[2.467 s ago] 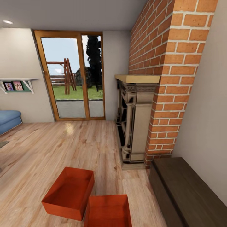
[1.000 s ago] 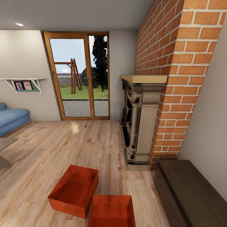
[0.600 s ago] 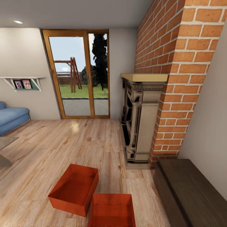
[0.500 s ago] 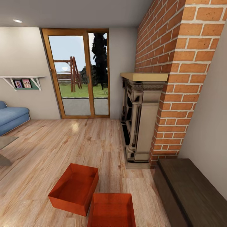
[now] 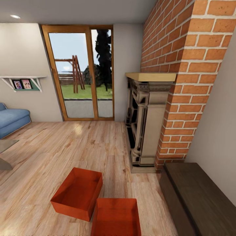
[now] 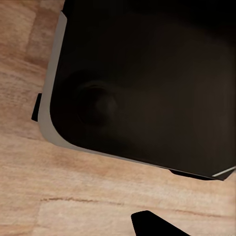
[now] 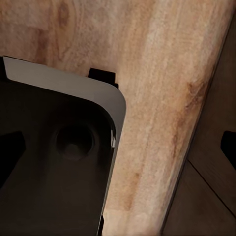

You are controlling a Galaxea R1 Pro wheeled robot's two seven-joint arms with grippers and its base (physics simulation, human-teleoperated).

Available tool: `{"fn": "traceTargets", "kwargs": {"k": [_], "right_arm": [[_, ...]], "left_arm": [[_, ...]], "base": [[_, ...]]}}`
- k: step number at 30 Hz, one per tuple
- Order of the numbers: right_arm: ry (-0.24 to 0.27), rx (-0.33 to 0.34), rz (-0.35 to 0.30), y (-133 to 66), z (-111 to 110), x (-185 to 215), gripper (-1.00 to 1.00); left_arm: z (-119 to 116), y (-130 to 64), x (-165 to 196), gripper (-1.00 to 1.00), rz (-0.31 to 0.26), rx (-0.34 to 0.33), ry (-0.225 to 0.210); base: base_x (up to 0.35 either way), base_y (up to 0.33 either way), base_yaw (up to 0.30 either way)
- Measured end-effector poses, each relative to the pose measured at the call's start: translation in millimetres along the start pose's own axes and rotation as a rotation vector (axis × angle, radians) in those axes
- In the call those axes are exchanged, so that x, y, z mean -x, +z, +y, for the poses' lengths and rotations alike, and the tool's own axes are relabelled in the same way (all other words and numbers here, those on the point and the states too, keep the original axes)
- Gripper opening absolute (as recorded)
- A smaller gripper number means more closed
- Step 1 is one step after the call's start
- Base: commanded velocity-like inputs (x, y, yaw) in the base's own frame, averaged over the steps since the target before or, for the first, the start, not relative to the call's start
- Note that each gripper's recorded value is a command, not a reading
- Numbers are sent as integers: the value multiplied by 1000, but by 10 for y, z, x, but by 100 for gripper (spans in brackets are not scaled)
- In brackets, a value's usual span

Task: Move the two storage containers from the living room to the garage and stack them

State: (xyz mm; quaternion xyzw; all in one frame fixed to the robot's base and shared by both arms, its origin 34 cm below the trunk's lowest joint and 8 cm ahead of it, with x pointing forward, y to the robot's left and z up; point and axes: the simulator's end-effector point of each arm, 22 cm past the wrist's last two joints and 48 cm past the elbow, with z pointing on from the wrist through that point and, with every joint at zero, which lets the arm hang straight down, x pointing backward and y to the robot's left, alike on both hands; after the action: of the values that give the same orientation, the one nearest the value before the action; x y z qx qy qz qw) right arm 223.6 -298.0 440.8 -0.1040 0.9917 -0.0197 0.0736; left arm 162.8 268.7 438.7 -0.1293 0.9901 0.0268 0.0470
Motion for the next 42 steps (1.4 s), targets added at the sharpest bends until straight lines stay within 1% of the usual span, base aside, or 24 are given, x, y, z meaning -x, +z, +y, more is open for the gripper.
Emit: {"fn": "traceTargets", "kwargs": {"k": [42], "right_arm": [[-2, 12, 66, 9, 56, -258, 100]], "left_arm": [[51, -15, -247, 100, 64, 12, 6]], "base": [[4, 14, 0]]}}
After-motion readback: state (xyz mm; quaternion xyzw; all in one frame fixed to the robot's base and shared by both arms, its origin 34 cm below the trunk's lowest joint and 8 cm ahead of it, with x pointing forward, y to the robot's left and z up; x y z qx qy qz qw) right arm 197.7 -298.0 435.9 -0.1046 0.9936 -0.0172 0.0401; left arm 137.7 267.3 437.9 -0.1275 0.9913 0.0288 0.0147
